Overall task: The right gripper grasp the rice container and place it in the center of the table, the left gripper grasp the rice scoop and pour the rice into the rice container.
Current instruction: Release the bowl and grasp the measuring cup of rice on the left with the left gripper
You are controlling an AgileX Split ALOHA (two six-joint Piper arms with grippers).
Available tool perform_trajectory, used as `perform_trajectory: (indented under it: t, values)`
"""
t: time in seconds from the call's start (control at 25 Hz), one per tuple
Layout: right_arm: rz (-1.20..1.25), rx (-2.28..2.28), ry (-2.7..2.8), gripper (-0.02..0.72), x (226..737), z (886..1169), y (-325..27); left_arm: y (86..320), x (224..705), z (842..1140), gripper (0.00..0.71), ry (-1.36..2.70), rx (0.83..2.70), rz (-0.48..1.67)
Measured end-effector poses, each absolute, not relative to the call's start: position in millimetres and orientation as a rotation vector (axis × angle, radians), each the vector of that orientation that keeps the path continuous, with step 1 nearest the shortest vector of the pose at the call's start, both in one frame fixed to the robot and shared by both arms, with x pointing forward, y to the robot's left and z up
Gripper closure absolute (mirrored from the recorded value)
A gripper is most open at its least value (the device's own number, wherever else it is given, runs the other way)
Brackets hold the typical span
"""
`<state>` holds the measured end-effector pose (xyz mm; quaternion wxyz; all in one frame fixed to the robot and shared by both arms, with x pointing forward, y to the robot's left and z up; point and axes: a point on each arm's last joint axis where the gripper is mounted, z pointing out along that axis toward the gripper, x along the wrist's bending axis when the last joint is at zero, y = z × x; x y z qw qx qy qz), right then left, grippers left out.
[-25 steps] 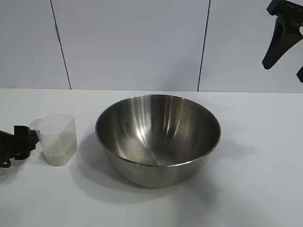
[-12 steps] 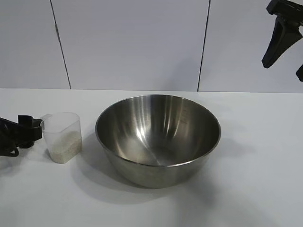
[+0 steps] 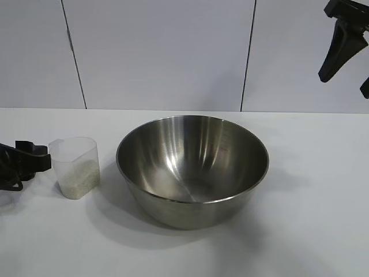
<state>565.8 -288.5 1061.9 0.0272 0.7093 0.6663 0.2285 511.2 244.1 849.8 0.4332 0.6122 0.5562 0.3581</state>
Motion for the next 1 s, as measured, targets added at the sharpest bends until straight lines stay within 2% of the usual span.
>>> perform_trajectory:
  t: [0.24, 0.48, 1.0]
  values:
    - [0.706, 2.190, 2.058, 0.240, 565.8, 1061.9, -288.5, 243.7, 511.2, 849.8, 0.274, 1.381, 1.528, 0.889]
    - [0.706, 2.190, 2.058, 0.240, 565.8, 1061.9, -288.5, 239.9, 510.6, 849.8, 0.221, 1.340, 1.555, 0.863]
    - [0.711, 2.193, 2.056, 0.240, 566.0, 1062.1, -288.2, 237.6, 494.3, 843.9, 0.214, 1.308, 1.635, 0.787]
